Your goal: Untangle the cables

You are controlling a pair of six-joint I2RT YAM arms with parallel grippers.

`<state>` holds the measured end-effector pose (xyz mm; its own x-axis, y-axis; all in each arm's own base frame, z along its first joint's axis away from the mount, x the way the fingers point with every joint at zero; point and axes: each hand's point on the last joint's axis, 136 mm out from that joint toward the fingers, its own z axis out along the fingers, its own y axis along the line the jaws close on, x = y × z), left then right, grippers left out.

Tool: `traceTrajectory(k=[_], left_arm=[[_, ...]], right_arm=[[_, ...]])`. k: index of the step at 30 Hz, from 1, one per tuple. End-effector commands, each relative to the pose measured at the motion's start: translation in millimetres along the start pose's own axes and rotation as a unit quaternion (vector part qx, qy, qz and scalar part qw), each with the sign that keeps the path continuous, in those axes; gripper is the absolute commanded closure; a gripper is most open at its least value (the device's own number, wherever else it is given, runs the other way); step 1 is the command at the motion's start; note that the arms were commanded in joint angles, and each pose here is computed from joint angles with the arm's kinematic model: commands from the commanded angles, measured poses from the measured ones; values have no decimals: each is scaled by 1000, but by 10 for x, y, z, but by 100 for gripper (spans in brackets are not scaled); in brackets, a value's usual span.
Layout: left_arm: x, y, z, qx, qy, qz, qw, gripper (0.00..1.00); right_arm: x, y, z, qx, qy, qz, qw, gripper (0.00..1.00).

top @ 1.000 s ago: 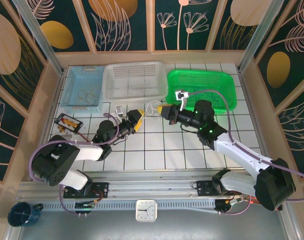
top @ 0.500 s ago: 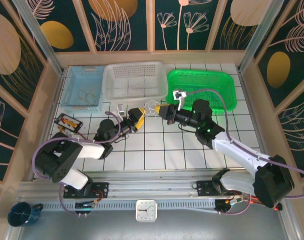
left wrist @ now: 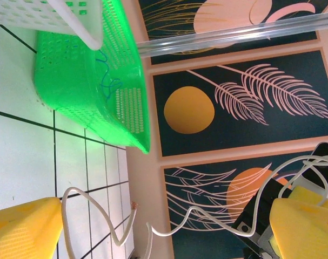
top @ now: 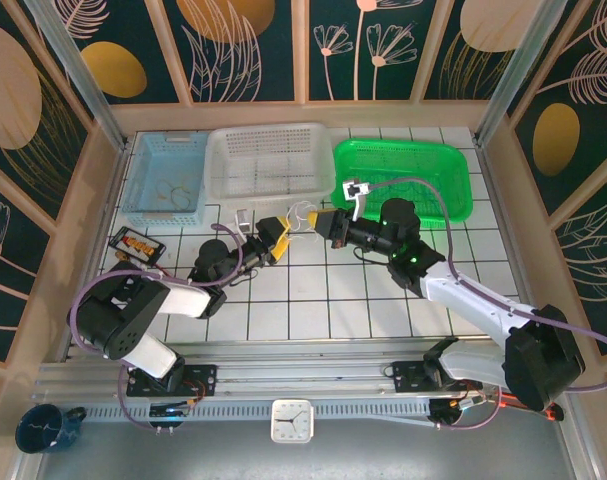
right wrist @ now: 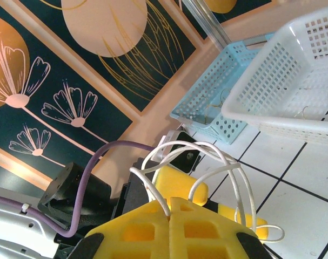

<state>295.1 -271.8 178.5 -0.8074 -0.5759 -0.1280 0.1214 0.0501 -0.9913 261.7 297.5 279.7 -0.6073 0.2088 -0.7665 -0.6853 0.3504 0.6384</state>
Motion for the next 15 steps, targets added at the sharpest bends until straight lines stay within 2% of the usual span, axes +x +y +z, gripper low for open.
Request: traceTrajectory(k=[1,12,15], left_arm=[[68,-86,-20,24,11,3,1000,3],[80,18,-2,16,14,0,1000,3],[74,13,14,19,14,-1,1000,6]], right_arm=[[-208,193,27,-27,-26,-18,999,100],[-233,215,29,-29,-29,-20,999,100],[-223,207,26,-29,-28,-18,999,100]])
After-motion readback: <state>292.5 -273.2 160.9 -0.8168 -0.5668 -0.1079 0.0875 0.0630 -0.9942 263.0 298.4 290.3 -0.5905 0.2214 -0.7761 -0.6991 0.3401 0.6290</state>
